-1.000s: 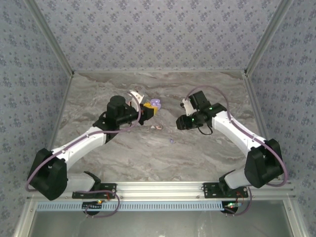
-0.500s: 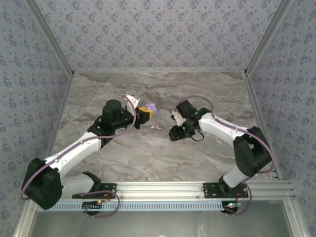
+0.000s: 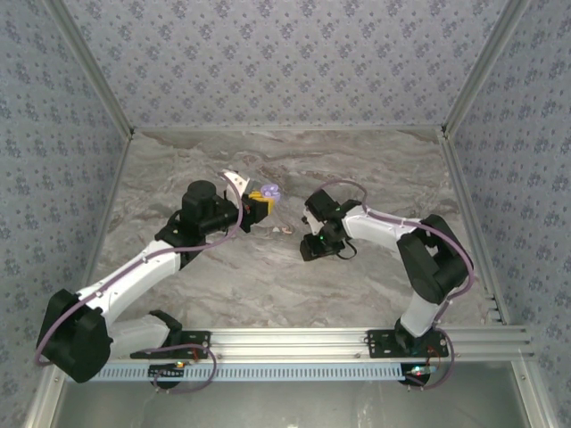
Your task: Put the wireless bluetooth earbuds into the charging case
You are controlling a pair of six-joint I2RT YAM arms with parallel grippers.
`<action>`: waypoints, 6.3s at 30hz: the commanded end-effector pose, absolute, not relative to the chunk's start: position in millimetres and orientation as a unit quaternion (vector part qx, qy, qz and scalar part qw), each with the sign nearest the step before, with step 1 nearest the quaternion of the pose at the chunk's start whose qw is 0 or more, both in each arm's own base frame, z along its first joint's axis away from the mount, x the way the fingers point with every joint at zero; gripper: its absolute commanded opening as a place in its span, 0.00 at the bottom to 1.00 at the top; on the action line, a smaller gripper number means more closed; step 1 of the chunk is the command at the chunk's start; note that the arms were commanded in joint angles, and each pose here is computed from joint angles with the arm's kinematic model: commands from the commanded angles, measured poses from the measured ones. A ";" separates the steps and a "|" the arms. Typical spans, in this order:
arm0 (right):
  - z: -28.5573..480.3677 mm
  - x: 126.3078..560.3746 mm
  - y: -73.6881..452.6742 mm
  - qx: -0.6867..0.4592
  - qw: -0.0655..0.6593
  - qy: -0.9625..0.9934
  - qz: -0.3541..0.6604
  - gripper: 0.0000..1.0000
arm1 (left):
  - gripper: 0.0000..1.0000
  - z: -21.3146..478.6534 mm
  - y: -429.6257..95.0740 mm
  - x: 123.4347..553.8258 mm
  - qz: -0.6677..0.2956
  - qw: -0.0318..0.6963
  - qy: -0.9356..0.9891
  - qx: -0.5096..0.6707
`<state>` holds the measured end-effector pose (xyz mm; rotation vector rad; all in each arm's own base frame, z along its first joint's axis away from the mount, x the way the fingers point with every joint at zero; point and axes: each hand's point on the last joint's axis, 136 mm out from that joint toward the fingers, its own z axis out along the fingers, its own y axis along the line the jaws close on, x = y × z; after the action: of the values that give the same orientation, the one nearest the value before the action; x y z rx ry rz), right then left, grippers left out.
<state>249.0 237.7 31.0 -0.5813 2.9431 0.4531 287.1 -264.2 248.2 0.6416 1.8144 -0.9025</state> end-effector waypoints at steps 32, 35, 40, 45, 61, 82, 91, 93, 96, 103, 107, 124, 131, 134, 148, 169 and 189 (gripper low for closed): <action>19.7 298.3 202.9 -0.223 0.057 0.973 0.021 0.25 | 0.13 251.0 -261.0 290.0 -0.365 0.497 0.742 0.263; 14.4 303.5 202.1 -0.240 0.045 0.969 0.028 0.25 | 0.13 249.0 -260.9 290.5 -0.364 0.496 0.744 0.261; 12.4 310.7 194.7 -0.247 0.037 0.968 0.015 0.28 | 0.13 249.8 -260.8 290.9 -0.363 0.497 0.744 0.261; 17.9 315.6 191.5 -0.239 0.044 0.970 0.016 0.42 | 0.13 249.2 -261.0 291.7 -0.363 0.496 0.745 0.260; 56.0 293.9 221.8 -0.219 0.062 0.964 0.138 0.39 | 0.13 249.7 -262.3 294.0 -0.364 0.496 0.744 0.260; 17.8 289.0 217.7 -0.191 0.026 0.975 0.110 0.16 | 0.13 250.6 -260.9 294.0 -0.360 0.498 0.745 0.259; 17.9 304.7 192.2 -0.170 0.050 0.984 0.028 0.16 | 0.12 250.4 -261.9 294.7 -0.360 0.497 0.745 0.260; 18.7 309.7 187.8 -0.161 0.059 0.985 0.012 0.15 | 0.12 249.0 -261.7 294.7 -0.360 0.496 0.746 0.260; 20.3 311.6 189.9 -0.161 0.063 0.985 0.016 0.15 | 0.12 249.5 -261.7 294.8 -0.360 0.497 0.746 0.260; 28.3 311.1 192.5 -0.165 0.072 0.983 0.022 0.18 | 0.12 247.7 -261.7 294.0 -0.359 0.494 0.748 0.261; 42.1 312.2 193.5 -0.166 0.083 0.982 0.030 0.20 | 0.12 249.1 -261.3 293.7 -0.360 0.495 0.747 0.260; 60.0 316.9 211.7 -0.098 0.068 0.988 0.101 0.45 | 0.12 251.4 -260.9 293.0 -0.359 0.499 0.744 0.262; 50.0 318.9 213.3 -0.068 0.055 0.991 0.100 0.45 | 0.12 251.1 -260.8 292.5 -0.359 0.498 0.744 0.263; 46.0 317.8 213.9 -0.063 0.050 0.992 0.098 0.45 | 0.12 251.1 -260.6 292.7 -0.358 0.499 0.744 0.264; 32.4 318.5 209.9 -0.054 0.035 0.995 0.073 0.42 | 0.13 250.9 -262.0 292.7 -0.359 0.497 0.743 0.268; 21.1 318.0 209.8 -0.057 0.025 0.996 0.059 0.36 | 0.13 250.9 -261.8 292.8 -0.358 0.497 0.744 0.267; 13.5 318.6 210.6 -0.062 0.020 0.997 0.044 0.34 | 0.12 249.6 -261.2 291.8 -0.358 0.496 0.745 0.266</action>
<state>320.6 212.8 19.8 -0.2026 3.0644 0.1914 290.7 -261.7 238.1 0.6354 1.8445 -0.8792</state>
